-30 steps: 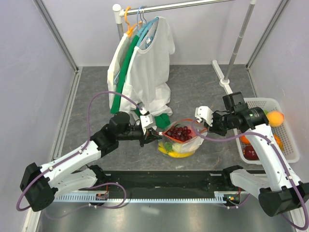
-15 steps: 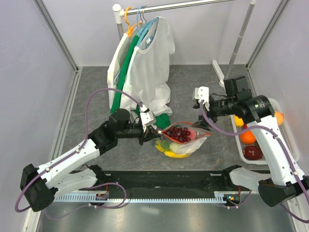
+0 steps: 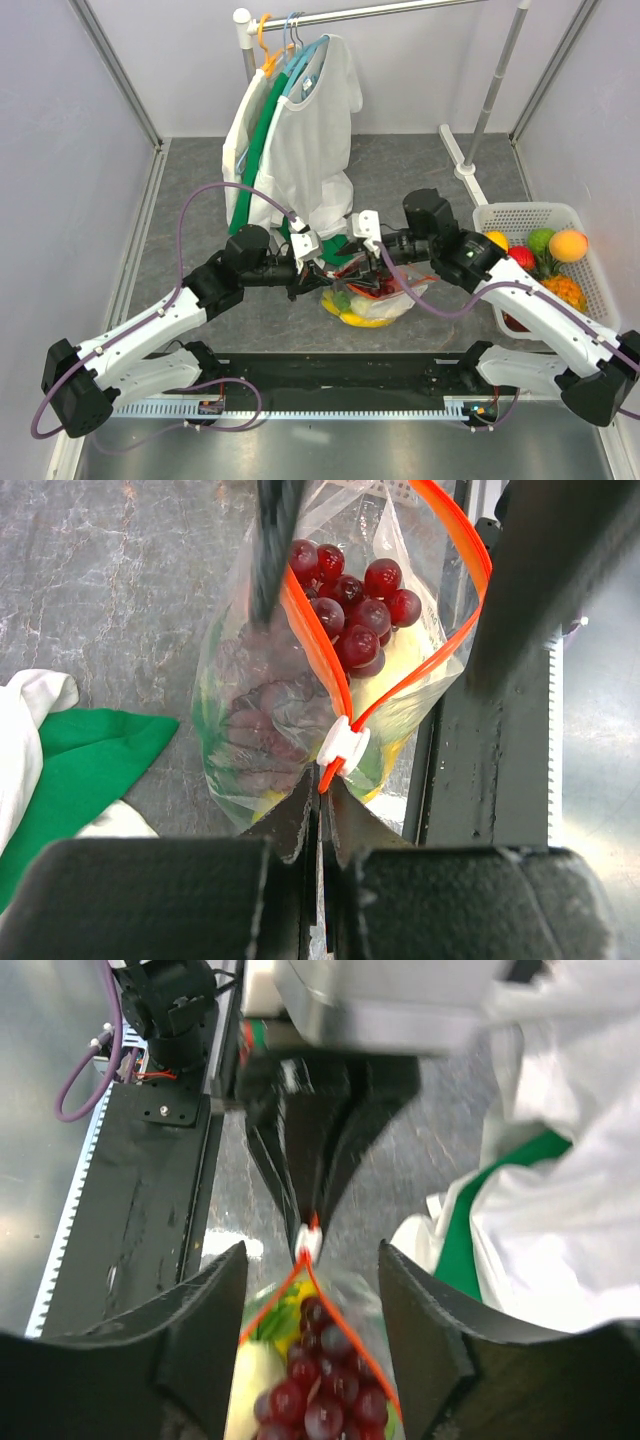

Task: Place the food in the zip-top bag and seal the zipper
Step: Zip the zipper food storage bag at the center of the board.

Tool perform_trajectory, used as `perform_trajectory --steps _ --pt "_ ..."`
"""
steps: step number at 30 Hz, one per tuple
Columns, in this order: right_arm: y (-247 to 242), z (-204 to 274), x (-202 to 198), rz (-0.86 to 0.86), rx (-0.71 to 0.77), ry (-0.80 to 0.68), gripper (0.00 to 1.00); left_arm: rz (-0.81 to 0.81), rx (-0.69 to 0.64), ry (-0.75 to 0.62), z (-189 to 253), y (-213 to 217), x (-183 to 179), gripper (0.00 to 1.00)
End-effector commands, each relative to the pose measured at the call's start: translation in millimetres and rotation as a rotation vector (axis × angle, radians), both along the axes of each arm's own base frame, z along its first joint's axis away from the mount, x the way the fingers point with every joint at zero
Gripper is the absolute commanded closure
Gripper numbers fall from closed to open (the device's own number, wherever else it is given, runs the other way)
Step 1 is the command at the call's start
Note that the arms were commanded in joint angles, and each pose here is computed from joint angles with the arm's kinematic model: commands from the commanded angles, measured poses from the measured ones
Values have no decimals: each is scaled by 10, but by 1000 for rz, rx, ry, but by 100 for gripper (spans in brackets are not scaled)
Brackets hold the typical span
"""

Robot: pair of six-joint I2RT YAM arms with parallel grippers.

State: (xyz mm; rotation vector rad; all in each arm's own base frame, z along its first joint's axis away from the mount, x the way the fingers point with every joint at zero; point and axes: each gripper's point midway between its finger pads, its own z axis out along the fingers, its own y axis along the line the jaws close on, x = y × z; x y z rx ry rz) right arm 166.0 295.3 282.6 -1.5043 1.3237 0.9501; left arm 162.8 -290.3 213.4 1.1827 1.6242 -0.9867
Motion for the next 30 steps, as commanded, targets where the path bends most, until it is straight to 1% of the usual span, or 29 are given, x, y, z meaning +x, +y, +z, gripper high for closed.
perform_trajectory --steps 1,3,10,13,14,16,17,19,20,23,25,30 --pt "257 67 27 9 42 -45 42 -9 -77 -63 325 -79 54 98" --pt "293 11 27 1 28 -49 44 -7 -82 -62 340 -76 60 98" --pt "285 -191 112 -47 1 -62 45 2 -90 -61 338 -38 54 98" --pt "292 -250 120 -43 -11 -64 49 3 -92 -61 351 -38 61 98" --pt "294 -259 121 -43 -15 -64 54 4 -91 -60 351 -38 64 98" --pt "291 -253 141 -54 -18 -72 60 9 -89 -56 365 -30 81 98" --pt "287 -254 151 -58 -21 -77 66 9 -85 -51 356 -31 86 98" --pt "261 -234 159 -65 -24 -95 74 18 -82 -41 351 -12 103 98" --pt "248 -229 163 -69 -26 -101 84 19 -79 -35 340 -4 102 98" --pt "182 -248 178 -87 -56 -119 98 35 -86 -37 372 31 135 98" --pt "116 -297 164 -92 -92 -119 100 39 -88 -44 393 50 141 98" --pt "-40 -348 181 -126 -152 -156 100 54 -87 -53 425 127 132 98"
